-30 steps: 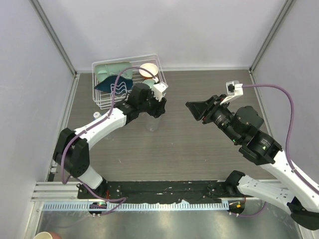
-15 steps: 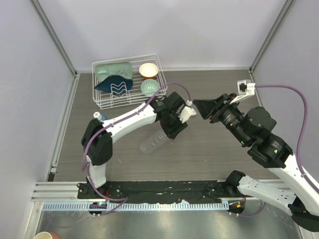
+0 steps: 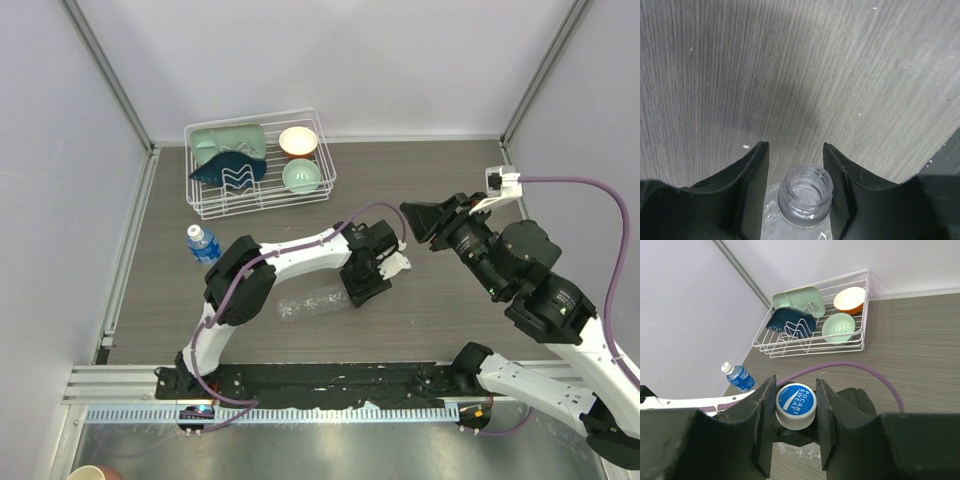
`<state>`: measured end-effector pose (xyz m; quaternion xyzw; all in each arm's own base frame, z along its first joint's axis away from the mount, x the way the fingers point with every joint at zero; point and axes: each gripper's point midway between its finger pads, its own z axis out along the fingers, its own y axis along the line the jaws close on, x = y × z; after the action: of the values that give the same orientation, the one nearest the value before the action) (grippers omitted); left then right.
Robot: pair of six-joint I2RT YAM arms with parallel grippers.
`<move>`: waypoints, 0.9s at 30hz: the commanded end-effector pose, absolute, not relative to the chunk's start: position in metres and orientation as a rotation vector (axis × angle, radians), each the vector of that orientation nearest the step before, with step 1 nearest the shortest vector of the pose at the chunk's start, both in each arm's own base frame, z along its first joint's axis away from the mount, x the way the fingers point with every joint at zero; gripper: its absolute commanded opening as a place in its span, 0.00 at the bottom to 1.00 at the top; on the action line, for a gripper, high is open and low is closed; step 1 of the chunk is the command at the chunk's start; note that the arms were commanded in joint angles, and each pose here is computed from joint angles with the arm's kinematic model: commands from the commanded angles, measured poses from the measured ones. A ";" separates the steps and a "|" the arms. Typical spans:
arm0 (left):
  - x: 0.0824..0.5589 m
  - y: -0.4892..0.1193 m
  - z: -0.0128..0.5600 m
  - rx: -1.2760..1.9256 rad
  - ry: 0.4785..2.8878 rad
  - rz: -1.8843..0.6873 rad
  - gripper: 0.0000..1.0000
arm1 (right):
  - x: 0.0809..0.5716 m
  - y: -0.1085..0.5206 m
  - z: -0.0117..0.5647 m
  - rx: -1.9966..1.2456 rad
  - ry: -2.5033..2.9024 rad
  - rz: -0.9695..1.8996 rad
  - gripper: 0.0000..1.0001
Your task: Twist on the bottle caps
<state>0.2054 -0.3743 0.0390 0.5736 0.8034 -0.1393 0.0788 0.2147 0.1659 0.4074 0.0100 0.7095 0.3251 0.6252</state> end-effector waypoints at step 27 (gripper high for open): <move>0.176 -0.279 0.085 1.919 2.107 -0.278 1.00 | 0.226 0.170 0.410 0.014 1.655 0.689 0.24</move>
<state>0.1877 -0.3011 0.0962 0.6421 0.7445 -0.1022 0.1517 0.2257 0.1728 0.3914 -0.0002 0.7342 0.2950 0.6115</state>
